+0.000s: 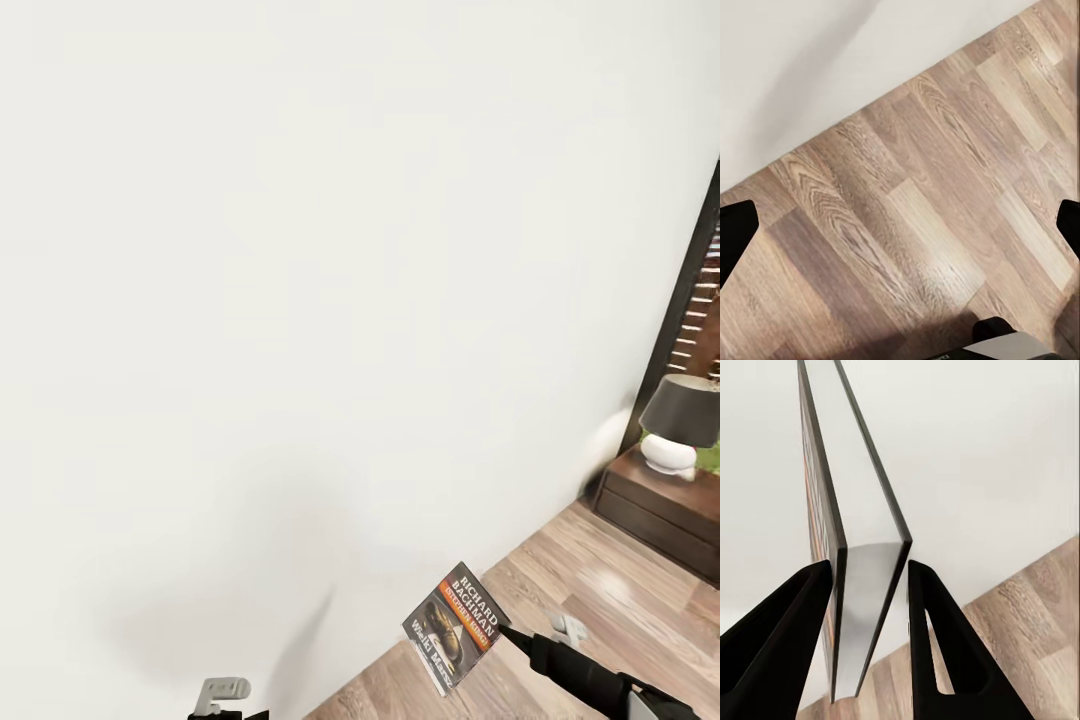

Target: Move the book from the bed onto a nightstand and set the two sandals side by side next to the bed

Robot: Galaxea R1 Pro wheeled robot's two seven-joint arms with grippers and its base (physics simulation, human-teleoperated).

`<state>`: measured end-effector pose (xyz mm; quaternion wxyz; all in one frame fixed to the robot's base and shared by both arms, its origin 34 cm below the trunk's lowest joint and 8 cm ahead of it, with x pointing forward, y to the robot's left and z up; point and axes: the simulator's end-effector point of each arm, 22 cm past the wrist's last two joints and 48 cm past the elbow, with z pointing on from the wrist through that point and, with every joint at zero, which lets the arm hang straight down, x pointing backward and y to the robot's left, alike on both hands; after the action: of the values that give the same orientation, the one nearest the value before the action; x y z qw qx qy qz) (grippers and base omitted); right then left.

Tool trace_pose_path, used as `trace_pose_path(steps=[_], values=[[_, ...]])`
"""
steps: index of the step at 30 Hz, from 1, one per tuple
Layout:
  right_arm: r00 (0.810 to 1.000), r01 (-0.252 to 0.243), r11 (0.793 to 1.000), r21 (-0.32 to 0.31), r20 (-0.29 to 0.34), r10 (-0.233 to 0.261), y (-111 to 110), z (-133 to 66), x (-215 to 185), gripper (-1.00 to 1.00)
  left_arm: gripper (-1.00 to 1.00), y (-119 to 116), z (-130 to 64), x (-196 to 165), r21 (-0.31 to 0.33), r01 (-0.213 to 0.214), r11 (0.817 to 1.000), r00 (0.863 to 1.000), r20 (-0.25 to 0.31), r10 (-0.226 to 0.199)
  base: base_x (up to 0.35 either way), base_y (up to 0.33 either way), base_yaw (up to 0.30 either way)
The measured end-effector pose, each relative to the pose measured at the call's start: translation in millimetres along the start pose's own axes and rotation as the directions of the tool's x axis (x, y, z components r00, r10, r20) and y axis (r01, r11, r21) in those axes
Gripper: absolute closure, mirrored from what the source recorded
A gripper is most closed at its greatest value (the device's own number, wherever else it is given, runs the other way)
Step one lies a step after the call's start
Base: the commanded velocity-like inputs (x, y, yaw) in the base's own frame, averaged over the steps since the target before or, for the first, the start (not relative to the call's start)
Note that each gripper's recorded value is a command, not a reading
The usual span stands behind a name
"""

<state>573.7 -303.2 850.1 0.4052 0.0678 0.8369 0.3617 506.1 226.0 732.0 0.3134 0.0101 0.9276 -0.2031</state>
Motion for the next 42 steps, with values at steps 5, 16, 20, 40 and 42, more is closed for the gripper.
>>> trace_pose_path(steps=[5, 16, 20, 40, 42], values=[[1.000, 0.001, 1.000, 0.000, -0.001, -0.001, 0.0, 0.1, 0.1, 1.00, -1.00, 0.1, -0.1, 0.4, 0.000, 0.000, 1.000, 1.000, 0.000, 0.000, 0.000, 0.000, -0.284], [1.000, 0.001, 1.000, 0.000, -0.003, -0.001, 0.0, 0.1, 0.7, 1.00, -1.00, 0.2, -0.1, 0.0, 0.000, 0.000, 1.000, 1.000, 0.000, 0.000, 0.000, 0.000, -0.284], [1.000, 0.001, 1.000, 0.001, -0.003, -0.001, -0.2, 0.1, 0.6, 1.00, -1.00, 0.0, 0.0, 0.7, 0.000, 0.000, 1.000, 1.000, -0.001, 0.000, 0.000, 0.000, -0.284], [1.000, 0.002, 1.000, 0.003, -0.003, -0.002, -0.4, -0.2, 0.8, 1.00, -1.00, -0.2, -0.3, 0.6, 0.000, 0.000, 1.000, 1.000, -0.001, 0.000, 0.041, 0.000, -0.273], [1.000, 0.002, 1.000, 0.004, -0.003, -0.002, -0.6, -0.2, 0.7, 1.00, -1.00, -0.2, -0.4, 0.7, 0.000, 0.000, 1.000, 1.000, 0.000, 0.000, 0.294, 0.000, -0.072]])
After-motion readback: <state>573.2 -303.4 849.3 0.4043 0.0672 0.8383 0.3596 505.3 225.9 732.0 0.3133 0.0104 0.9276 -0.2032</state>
